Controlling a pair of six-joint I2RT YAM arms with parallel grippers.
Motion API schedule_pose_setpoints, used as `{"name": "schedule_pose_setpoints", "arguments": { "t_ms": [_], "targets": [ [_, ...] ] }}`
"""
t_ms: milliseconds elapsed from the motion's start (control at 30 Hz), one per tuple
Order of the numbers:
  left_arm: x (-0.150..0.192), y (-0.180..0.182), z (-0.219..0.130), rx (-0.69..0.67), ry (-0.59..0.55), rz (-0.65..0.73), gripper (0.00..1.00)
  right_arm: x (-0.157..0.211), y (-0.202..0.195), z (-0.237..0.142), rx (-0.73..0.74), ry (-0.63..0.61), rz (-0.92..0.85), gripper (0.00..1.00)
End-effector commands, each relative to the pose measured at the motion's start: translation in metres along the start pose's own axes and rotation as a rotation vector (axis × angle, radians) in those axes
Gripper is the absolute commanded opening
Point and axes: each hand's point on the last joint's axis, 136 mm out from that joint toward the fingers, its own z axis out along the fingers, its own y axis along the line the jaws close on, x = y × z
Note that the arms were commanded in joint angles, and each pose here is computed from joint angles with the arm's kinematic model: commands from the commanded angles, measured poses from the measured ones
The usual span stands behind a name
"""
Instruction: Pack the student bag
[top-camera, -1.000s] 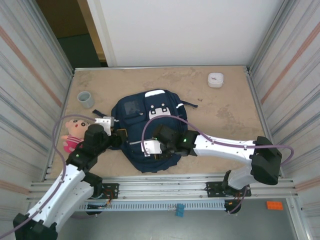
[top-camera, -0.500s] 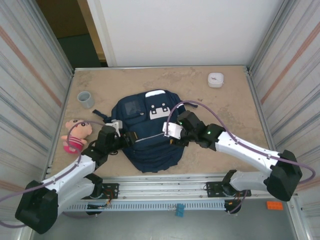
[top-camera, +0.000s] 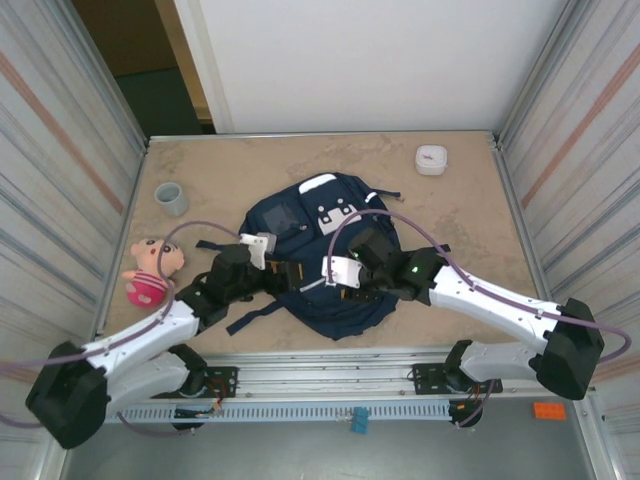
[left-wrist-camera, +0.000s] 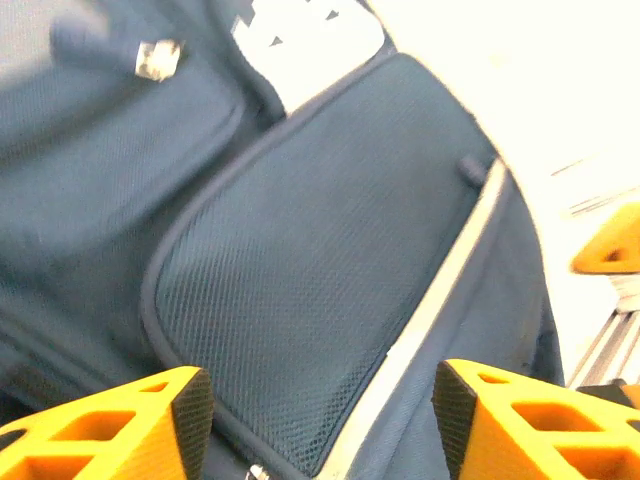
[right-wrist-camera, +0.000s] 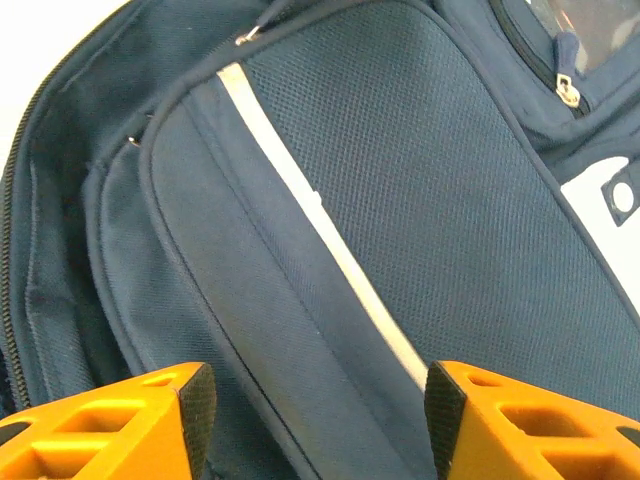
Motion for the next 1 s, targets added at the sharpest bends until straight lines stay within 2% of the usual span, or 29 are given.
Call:
{"name": "schedule_pose_setpoints", "arguments": {
  "t_ms": [0,67,200,467,500,633,767,867,967],
  "targets": [
    [-0.024,-0.004,-0.027,-0.013,-0.092,0.301,0.65,-0.001,0.003,0.006,0.037,0.006,-0.135,0.58],
    [-0.026,0.0,-0.041,-0.021,-0.117,0.385,0.66,-0.005,0.001,0.013,0.039,-0.005,-0.156,0.58],
    [-0.027,0.013,-0.063,-0.044,-0.127,0.466,0.66,-0.003,0.009,0.028,-0.013,0.026,-0.228,0.58],
    [-0.003,0.015,-0.063,0.013,0.035,0.705,0.69,0.007,0.012,0.05,-0.002,0.066,-0.318,0.54],
    [-0.002,0.016,-0.061,0.02,0.054,0.722,0.69,0.006,0.009,0.049,0.006,0.061,-0.314,0.51],
    [0.005,0.016,-0.053,0.061,0.124,0.806,0.68,-0.005,-0.009,0.034,0.04,0.029,-0.251,0.2],
    [0.013,0.013,-0.041,0.145,0.176,0.917,0.69,-0.021,-0.034,0.006,0.085,-0.049,-0.184,0.01],
    [0.013,0.008,-0.031,0.213,0.184,0.97,0.69,-0.026,-0.048,-0.007,0.119,-0.102,-0.155,0.0],
    [0.013,0.002,-0.021,0.286,0.208,0.986,0.68,-0.025,-0.054,-0.008,0.126,-0.102,-0.145,0.0]
  ]
}}
